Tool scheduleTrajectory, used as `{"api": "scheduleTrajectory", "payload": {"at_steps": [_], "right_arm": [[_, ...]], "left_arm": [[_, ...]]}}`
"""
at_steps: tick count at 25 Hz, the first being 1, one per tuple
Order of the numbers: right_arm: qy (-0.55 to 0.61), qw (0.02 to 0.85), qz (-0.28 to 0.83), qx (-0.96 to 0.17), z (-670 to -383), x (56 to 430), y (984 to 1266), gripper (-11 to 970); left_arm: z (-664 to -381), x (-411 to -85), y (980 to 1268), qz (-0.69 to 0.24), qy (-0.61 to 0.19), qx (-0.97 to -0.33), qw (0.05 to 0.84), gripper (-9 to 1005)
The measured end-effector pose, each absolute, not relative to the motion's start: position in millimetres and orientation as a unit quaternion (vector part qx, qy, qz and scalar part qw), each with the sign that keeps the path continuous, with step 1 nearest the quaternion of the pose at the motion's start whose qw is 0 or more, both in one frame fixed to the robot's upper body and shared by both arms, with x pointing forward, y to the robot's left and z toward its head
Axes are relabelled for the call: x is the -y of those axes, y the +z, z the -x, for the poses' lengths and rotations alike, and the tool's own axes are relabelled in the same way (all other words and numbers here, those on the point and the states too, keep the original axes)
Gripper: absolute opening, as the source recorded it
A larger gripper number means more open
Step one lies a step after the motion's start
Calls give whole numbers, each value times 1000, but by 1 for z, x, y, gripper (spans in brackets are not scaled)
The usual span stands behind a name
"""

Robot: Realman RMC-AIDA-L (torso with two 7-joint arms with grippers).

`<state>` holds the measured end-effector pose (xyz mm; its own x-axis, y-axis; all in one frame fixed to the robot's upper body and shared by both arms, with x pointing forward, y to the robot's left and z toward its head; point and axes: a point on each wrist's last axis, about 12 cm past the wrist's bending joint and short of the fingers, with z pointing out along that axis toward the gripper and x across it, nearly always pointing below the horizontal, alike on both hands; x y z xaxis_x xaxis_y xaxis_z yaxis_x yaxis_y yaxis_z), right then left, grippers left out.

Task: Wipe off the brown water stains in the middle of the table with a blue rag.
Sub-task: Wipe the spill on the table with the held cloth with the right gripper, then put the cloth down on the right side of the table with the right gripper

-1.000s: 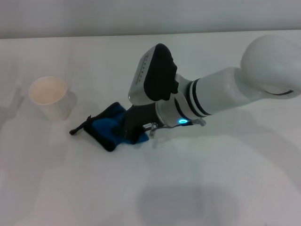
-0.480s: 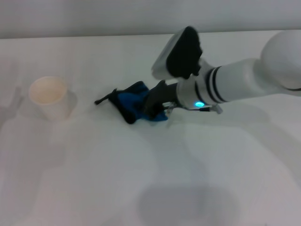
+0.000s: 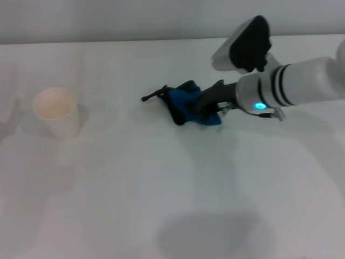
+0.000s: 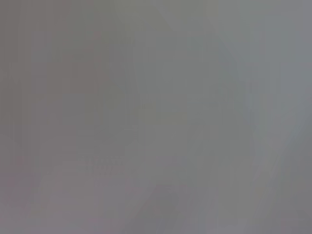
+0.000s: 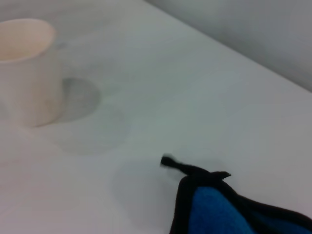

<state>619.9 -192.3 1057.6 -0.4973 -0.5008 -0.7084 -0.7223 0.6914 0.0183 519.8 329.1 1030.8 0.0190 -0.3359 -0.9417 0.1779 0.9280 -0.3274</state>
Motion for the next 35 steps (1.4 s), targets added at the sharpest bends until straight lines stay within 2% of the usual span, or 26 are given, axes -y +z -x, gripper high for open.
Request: {"api": "scheduleTrajectory", "payload": {"at_steps": [16, 35], "right_arm": [[185, 331, 284, -880, -600, 240, 1054, 136], [211, 322, 261, -885, -587, 253, 1052, 141]], "left_arm": [[-520, -332, 1031, 66, -176, -677, 712, 877], [-518, -333, 1030, 67, -175, -677, 712, 877]]}}
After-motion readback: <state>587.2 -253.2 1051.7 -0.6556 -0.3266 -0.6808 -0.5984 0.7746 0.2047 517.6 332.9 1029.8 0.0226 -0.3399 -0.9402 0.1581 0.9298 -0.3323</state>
